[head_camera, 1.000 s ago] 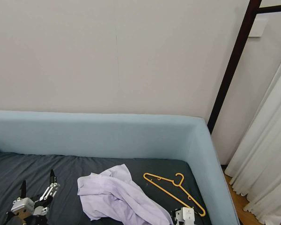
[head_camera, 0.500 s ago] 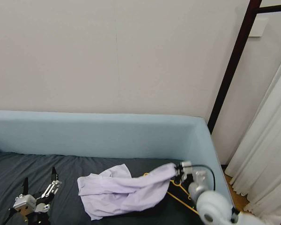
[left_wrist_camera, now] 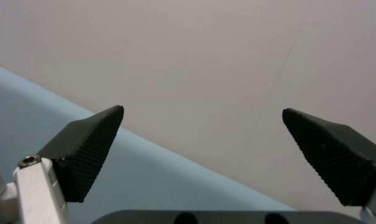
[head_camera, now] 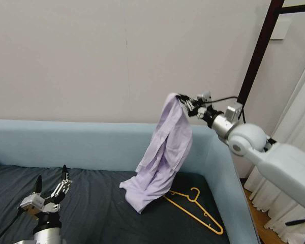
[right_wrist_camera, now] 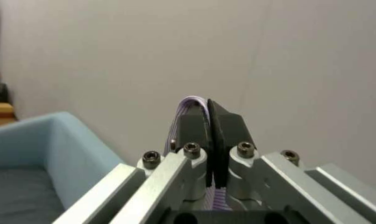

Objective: Pick up the clothes from the sofa and hang them on the clothes hanger.

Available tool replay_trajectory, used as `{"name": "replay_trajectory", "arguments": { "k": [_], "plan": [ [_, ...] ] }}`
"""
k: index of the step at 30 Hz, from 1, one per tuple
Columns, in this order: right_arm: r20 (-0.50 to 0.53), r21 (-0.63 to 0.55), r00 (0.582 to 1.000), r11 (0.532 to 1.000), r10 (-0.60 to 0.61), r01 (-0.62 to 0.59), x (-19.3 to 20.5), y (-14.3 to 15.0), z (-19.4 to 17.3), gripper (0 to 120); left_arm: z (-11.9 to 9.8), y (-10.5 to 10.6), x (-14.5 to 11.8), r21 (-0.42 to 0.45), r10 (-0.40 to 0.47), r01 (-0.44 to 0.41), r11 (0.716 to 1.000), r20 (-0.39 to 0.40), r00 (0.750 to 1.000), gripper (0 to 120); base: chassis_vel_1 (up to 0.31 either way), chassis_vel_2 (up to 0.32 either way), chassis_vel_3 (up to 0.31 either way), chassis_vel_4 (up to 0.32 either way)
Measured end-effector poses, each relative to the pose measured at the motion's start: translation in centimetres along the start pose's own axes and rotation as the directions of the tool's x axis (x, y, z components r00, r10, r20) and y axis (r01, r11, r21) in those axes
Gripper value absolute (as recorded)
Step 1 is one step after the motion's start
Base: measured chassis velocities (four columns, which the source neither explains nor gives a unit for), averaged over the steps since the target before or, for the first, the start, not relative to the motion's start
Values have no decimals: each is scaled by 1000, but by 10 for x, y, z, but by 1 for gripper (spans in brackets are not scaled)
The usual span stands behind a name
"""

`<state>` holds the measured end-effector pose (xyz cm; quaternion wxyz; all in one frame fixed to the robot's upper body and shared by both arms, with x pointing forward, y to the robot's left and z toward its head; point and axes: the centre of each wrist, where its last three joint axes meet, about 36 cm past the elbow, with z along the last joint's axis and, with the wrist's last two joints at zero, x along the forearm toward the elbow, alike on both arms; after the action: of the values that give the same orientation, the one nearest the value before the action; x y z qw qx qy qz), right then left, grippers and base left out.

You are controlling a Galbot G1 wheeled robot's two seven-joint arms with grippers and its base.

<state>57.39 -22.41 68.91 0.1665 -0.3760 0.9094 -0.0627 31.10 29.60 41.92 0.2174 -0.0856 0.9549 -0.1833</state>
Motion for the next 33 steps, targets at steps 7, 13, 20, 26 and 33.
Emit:
{"name": "replay_trajectory", "arguments": {
  "k": [7,13,20,26,33],
  "plan": [
    [104,-40,984,988,-141,146,-39,23,-30,0,-12,13,-27,56,148,-149,987,19,989,100,0,0,0,0],
    [121,-39,976,981,-183,188,-53,31,-34,0,-13,24,-41,48,278,-277,960,-18,960,100,0,0,0,0],
    [97,-72,979,980,-179,187,-45,47,-6,0,7,36,-33,-23,445,-449,893,-108,889,100,0,0,0,0],
    [98,-107,977,974,-187,197,-33,60,13,0,35,39,-26,-76,465,-483,873,-176,868,100,0,0,0,0],
    [127,-117,964,962,-232,247,-33,70,13,0,47,52,-32,-102,451,-478,872,-210,868,100,0,0,0,0]
  ]
}}
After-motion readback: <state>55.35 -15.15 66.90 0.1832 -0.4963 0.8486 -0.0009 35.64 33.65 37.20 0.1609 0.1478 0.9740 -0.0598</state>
